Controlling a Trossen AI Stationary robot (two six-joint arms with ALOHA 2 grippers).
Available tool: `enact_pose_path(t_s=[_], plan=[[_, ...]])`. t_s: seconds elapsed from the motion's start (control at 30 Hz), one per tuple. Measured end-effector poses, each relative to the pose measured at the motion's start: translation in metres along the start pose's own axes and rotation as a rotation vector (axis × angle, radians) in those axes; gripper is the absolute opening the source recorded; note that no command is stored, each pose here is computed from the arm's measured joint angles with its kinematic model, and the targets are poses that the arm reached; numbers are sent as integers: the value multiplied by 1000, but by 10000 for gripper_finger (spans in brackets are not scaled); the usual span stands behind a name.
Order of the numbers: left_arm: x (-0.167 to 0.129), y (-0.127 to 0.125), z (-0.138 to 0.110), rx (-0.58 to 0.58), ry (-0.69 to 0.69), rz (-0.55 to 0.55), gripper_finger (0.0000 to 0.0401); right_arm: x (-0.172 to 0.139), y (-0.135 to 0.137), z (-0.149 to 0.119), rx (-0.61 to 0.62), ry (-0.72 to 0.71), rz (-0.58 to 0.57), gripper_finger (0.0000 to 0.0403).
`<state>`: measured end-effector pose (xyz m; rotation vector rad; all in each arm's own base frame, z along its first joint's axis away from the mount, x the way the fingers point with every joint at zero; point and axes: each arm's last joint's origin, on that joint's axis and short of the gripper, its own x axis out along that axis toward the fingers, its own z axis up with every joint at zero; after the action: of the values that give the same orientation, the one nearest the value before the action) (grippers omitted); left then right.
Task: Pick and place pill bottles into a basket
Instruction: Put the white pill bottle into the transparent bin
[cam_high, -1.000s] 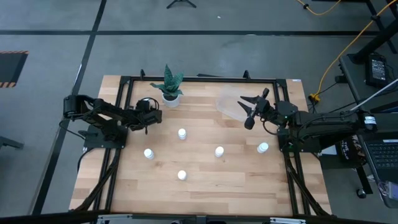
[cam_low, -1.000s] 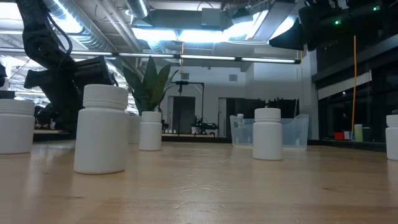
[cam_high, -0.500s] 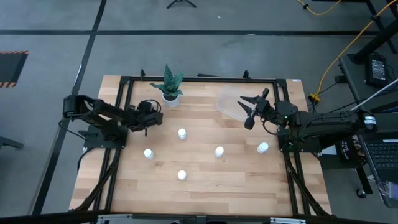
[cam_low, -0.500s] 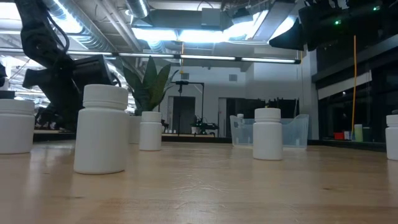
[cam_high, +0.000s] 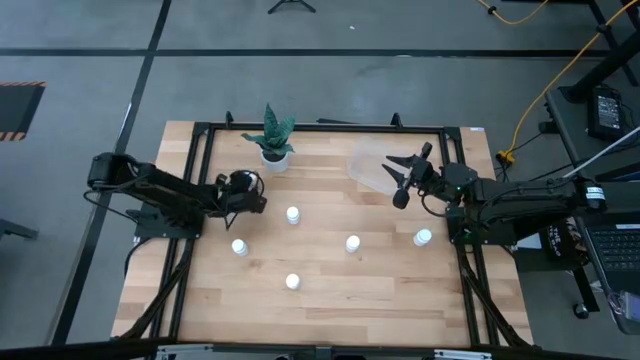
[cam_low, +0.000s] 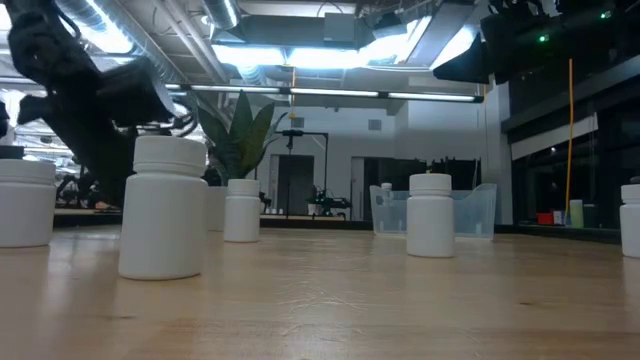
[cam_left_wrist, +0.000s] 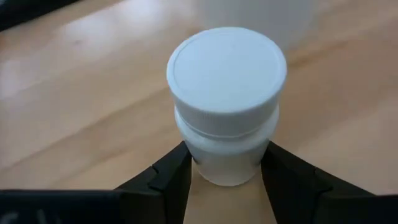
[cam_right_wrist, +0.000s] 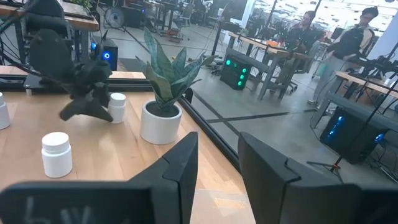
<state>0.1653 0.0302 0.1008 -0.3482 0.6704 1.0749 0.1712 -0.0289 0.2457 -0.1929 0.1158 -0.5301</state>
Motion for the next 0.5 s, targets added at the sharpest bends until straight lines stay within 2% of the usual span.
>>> enact_pose_path(t_s=[0.5], plan=[[-38, -7, 21, 122, -84, -345, 168, 0, 0, 0, 2, -1, 0, 119]])
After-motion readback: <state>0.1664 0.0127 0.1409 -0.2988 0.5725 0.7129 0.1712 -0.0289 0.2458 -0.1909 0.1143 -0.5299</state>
